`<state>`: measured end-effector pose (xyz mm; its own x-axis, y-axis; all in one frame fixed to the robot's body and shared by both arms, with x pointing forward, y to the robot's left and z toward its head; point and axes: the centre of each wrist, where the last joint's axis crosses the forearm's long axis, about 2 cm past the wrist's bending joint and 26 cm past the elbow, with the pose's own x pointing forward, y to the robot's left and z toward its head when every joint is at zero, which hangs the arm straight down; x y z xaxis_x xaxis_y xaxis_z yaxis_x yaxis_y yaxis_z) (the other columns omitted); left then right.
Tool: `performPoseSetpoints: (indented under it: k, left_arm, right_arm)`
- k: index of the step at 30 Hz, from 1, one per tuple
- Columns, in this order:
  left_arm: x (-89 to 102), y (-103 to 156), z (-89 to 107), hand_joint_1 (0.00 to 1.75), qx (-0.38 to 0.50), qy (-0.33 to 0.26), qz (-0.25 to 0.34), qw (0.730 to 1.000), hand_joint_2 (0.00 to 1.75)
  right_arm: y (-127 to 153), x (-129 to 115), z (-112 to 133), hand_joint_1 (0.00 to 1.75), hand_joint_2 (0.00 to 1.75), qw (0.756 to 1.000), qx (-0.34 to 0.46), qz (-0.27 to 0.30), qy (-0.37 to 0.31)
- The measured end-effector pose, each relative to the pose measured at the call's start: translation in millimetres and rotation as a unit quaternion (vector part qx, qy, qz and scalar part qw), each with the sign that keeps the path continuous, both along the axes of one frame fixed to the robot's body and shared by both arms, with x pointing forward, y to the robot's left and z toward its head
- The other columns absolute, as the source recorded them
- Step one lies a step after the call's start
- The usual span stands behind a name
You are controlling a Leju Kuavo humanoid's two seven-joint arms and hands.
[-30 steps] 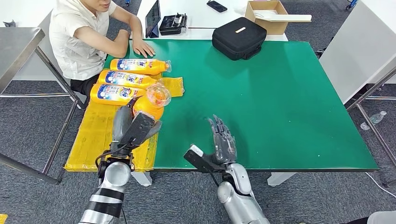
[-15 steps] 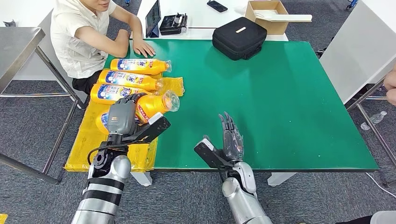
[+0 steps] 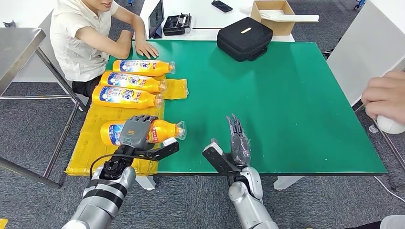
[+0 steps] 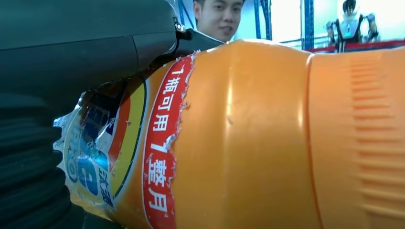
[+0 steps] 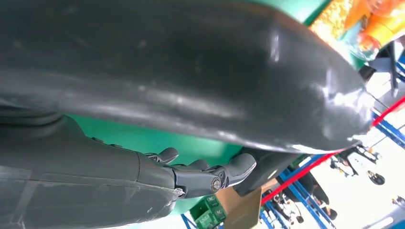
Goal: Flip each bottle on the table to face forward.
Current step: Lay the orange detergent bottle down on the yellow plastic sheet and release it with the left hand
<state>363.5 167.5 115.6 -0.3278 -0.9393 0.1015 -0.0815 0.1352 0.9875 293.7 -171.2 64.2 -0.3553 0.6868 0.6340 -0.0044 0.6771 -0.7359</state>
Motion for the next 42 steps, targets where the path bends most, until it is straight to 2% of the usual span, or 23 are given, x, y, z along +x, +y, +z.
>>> performPoseSetpoints:
  k: [3,4,9,16,19,32,42]
  left_arm:
    - [0.5,6.4,-8.3,0.33,0.015,0.018,0.013,1.0,1.75]
    - [0.1,8.5,-11.3,0.02,0.019,0.024,0.017,0.999,1.75]
    - [0.6,21.3,-25.3,0.02,0.042,0.066,0.019,0.997,1.75]
    - [8.3,30.0,-28.0,0.07,0.049,0.111,0.014,0.992,1.75]
    - [9.9,33.7,-30.1,0.0,0.05,0.124,0.01,0.991,1.75]
    - [13.3,40.2,-33.3,0.0,0.051,0.15,0.011,0.987,1.75]
    - [8.5,31.9,-33.1,0.0,0.021,0.122,-0.011,0.992,1.75]
  right_arm:
    - [0.5,-0.7,5.8,0.0,0.0,1.0,0.027,0.001,-0.009]
    - [0.7,-0.9,8.1,0.0,0.0,0.999,0.035,0.002,-0.011]
    - [0.5,0.2,16.5,0.0,0.0,0.998,0.056,0.009,-0.015]
    - [0.3,0.9,18.1,0.0,0.0,0.997,0.068,0.01,-0.021]
    - [-0.2,1.2,16.6,0.0,0.0,0.997,0.072,0.009,-0.02]
    - [-1.7,1.4,10.1,0.0,0.0,0.997,0.073,0.003,-0.012]
    - [-3.2,-0.5,6.1,0.0,0.0,0.998,0.063,-0.001,-0.008]
